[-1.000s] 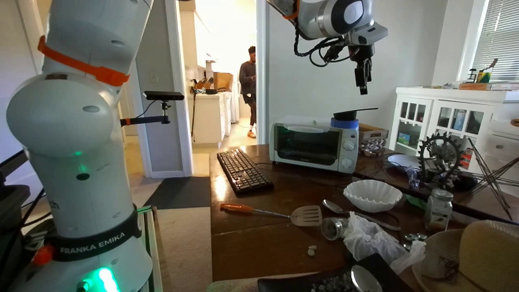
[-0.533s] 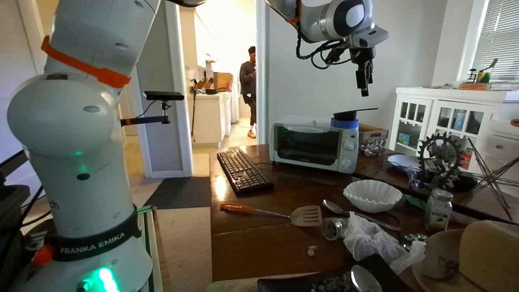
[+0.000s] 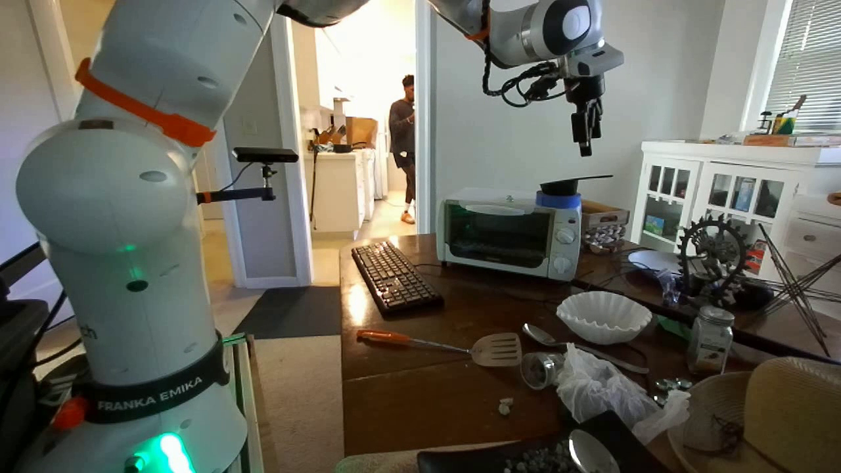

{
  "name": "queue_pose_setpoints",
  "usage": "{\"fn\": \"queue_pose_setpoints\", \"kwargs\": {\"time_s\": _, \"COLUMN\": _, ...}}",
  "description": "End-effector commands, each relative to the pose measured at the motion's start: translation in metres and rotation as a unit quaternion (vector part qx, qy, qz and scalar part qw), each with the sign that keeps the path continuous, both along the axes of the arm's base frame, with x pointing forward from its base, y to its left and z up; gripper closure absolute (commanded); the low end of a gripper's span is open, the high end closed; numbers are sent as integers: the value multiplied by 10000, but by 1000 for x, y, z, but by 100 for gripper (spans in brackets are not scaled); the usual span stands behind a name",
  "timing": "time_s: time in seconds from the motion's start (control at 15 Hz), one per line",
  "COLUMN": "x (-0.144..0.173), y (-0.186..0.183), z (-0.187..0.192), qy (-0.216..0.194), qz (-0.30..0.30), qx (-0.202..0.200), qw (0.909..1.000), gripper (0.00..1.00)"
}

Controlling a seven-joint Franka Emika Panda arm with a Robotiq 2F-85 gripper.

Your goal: Remove the black pot from the top of the oven

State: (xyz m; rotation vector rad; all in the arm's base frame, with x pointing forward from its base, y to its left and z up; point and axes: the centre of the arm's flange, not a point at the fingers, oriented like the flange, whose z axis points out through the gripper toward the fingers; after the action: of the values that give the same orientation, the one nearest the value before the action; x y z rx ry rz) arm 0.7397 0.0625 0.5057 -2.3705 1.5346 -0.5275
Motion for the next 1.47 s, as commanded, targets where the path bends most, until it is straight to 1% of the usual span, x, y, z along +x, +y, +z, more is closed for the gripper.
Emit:
{"fn": "queue_pose_setpoints", "kwargs": {"time_s": 0.0, "x": 26, "y": 6, "z": -7, "qy": 289, "qz": -205, "qx": -130, "qw": 9993, "gripper": 0}}
{"fn": "queue_pose_setpoints", "kwargs": {"time_s": 0.6, "x": 49, "y": 3, "z": -34, "qy": 514, "qz": -382, "qx": -189, "qw": 9978, "gripper": 0}}
{"fn": "queue_pose_setpoints", "kwargs": {"time_s": 1.13, "x": 57, "y": 6, "z": -49, "qy": 714, "qz": -384, "qx": -225, "qw": 9965, "gripper": 0}}
{"fn": "queue_pose_setpoints", "kwargs": {"time_s": 1.2, "x": 58, "y": 6, "z": -51, "qy": 728, "qz": -381, "qx": -231, "qw": 9963, "gripper": 9}}
{"fn": "queue_pose_setpoints", "kwargs": {"time_s": 1.27, "x": 58, "y": 6, "z": -52, "qy": 747, "qz": -379, "qx": -233, "qw": 9962, "gripper": 12}}
{"fn": "queue_pose_setpoints", "kwargs": {"time_s": 1.33, "x": 59, "y": 6, "z": -54, "qy": 779, "qz": -371, "qx": -251, "qw": 9960, "gripper": 21}}
{"fn": "queue_pose_setpoints", "kwargs": {"time_s": 1.4, "x": 59, "y": 6, "z": -55, "qy": 797, "qz": -370, "qx": -261, "qw": 9958, "gripper": 18}}
